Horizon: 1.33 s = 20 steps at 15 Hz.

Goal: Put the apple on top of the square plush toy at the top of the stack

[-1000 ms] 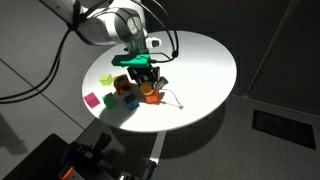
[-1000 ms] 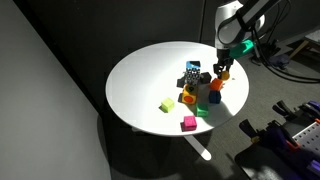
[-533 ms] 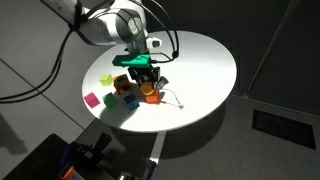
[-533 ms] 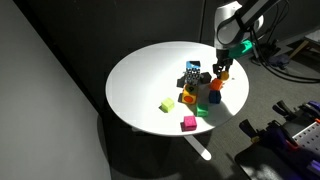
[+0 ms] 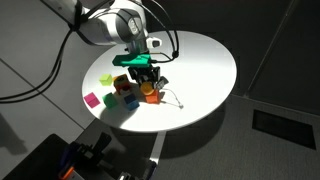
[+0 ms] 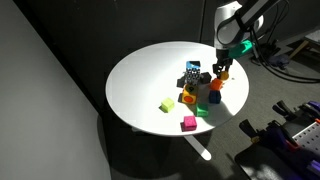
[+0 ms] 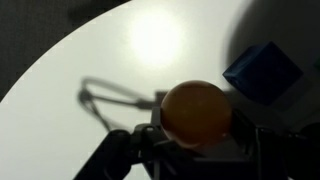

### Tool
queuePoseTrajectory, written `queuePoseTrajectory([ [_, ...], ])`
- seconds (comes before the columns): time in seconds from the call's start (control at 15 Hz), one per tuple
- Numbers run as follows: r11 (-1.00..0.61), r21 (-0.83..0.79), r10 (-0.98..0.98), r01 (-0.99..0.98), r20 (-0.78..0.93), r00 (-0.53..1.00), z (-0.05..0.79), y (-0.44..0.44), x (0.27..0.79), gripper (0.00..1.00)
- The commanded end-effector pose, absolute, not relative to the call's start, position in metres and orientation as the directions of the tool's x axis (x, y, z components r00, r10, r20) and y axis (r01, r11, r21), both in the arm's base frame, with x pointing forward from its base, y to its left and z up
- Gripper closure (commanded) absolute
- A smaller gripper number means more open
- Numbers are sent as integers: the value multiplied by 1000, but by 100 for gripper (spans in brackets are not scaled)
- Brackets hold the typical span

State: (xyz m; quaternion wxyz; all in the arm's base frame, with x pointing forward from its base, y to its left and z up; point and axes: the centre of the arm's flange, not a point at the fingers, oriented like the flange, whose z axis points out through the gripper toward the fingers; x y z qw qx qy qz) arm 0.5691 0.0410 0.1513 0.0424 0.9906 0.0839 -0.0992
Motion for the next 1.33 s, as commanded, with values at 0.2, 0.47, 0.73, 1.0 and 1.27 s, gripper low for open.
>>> queuePoseTrajectory([
  [0.2,-980,77,173,185,-141,975,193,51,583,56],
  [0.47,-975,80,197,206,-105,975,220,63,591,56],
  [0.73,-970,78,224,230,-80,971,243,81,603,56],
  [1.0,-966,73,245,249,-57,968,262,97,619,56],
  [1.27,-963,75,256,259,-48,965,274,111,633,56],
])
